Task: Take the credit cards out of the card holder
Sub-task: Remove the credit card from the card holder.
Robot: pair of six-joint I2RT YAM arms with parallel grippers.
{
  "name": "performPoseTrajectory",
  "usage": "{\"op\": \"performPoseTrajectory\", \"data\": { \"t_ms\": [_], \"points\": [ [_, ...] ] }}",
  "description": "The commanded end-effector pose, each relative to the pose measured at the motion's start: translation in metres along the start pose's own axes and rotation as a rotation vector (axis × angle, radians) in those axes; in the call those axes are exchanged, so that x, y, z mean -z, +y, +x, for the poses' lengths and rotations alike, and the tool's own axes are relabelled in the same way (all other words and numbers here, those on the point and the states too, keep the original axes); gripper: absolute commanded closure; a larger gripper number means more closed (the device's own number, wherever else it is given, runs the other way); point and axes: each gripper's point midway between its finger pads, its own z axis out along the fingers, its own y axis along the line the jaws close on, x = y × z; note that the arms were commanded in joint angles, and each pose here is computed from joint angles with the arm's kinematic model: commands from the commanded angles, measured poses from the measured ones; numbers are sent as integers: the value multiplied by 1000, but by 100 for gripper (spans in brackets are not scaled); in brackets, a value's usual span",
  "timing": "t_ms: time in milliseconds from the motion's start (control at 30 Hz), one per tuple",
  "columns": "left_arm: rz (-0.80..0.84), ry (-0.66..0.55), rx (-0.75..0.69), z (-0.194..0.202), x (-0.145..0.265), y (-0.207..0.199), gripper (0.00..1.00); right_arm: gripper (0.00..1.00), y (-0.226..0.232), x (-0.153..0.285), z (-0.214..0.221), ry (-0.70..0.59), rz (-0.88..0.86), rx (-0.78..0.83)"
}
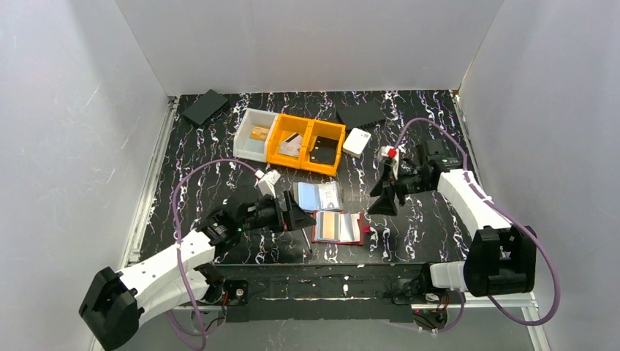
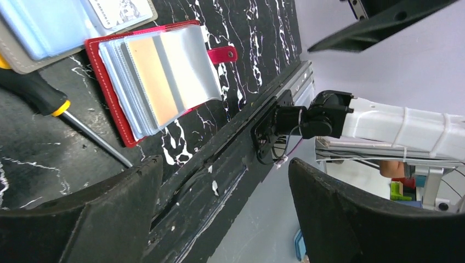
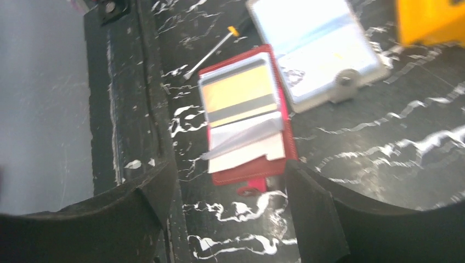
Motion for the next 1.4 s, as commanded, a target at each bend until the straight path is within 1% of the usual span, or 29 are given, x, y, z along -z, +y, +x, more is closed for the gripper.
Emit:
{"op": "performPoseTrajectory", "data": {
  "t_ms": [0,100,200,300,433,500,600,700,800,833,967,1067,1367],
  "points": [
    [-97,-67,28,0,-16,11,18,27,24,-21,7,59,-69,72],
    [-142,-42,2,5,-28,16,20,46,33,-38,10,99,-99,109],
    [-180,-25,-16,5,-41,20,25,66,42,-57,18,167,-125,160],
    [-188,-8,-28,4,-53,18,30,77,47,-75,29,237,-117,193],
    [-202,-6,-32,4,-67,24,33,87,46,-96,41,305,-76,205],
    [-190,-11,-34,4,-72,25,37,90,43,-105,49,347,-55,195],
    [-177,4,-37,7,-80,26,41,92,31,-112,63,411,-5,149],
    [-180,24,-29,12,-84,31,42,94,14,-114,72,457,75,103],
    [-168,29,-23,15,-87,32,45,94,3,-114,74,462,131,60],
    [-164,32,-22,16,-88,32,49,95,1,-114,74,456,142,29],
    [-154,50,-17,20,-90,33,51,97,-7,-111,73,432,150,-50],
    [-152,58,-10,22,-92,34,54,97,-7,-112,75,428,145,-79],
    [-169,69,0,27,-95,40,53,99,-14,-114,82,440,134,-210]
  ]
}}
